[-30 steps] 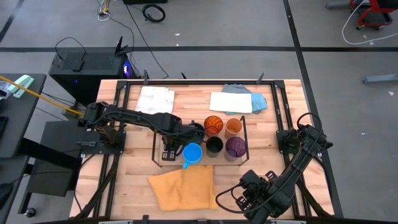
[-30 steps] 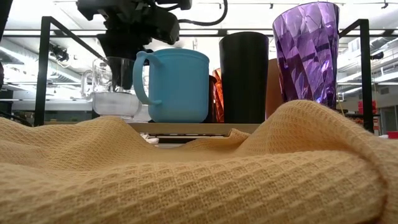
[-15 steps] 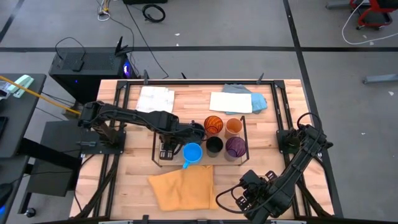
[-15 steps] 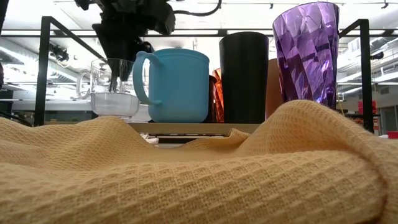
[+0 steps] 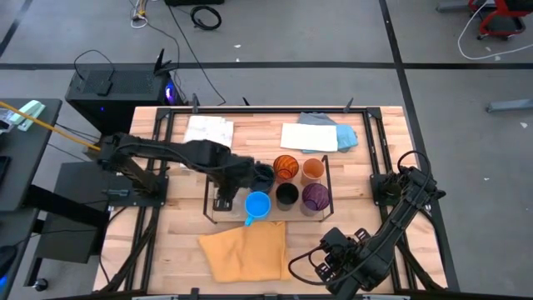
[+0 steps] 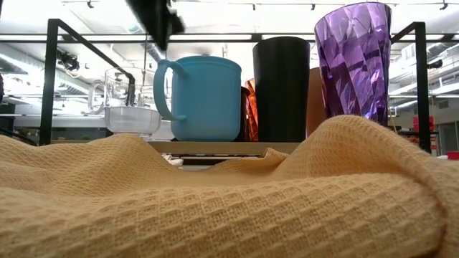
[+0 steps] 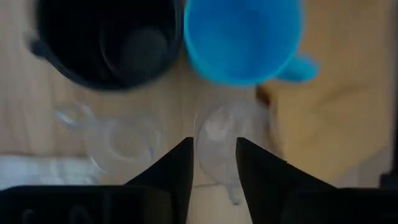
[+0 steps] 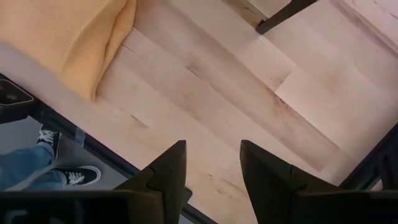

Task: Stack small to large cups/mugs on shelf
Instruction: Return to Home Position

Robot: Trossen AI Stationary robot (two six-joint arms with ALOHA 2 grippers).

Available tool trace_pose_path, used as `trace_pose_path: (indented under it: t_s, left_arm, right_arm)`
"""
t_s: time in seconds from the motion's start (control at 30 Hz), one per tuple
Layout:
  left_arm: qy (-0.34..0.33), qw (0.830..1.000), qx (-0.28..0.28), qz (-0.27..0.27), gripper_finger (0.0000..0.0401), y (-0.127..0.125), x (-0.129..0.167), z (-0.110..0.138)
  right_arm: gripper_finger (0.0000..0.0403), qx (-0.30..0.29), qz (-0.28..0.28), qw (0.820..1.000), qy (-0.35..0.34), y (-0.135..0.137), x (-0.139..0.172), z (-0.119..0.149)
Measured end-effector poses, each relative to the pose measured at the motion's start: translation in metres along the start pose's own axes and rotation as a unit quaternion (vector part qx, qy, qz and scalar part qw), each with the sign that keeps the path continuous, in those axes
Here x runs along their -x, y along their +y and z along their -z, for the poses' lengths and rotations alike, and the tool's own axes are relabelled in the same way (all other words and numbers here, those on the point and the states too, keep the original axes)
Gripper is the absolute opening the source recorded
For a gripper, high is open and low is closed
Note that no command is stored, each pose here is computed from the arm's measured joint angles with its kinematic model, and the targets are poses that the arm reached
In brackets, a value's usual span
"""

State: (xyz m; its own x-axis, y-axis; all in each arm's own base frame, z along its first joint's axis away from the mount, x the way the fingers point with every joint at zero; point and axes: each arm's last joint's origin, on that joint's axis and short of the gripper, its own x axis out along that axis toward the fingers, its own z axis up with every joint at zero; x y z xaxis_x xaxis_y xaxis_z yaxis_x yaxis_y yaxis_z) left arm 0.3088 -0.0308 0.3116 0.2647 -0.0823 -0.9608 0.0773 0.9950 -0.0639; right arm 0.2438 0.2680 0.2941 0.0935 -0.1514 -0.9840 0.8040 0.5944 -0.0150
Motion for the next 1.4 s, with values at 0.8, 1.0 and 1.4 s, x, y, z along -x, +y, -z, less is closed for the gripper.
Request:
trace_pose_path:
  t_s: [0.8,1.0,1.4]
  left_arm:
    - [-0.697,0.717,0.016,0.012,0.0104,0.037,0.081,0.049]
    - [-0.7,0.712,0.058,-0.007,0.0091,0.04,0.047,0.088]
    - [-0.731,0.675,0.092,-0.043,0.0076,0.044,0.022,0.166]
  right_arm:
    - [0.0156,-0.02,-0.066,0.99,-0.124,-0.065,0.04,-0.034]
    - [0.0154,-0.04,-0.085,0.987,-0.134,-0.097,0.044,-0.05]
    - [0.0154,-0.04,-0.155,0.973,-0.166,-0.121,0.06,-0.082]
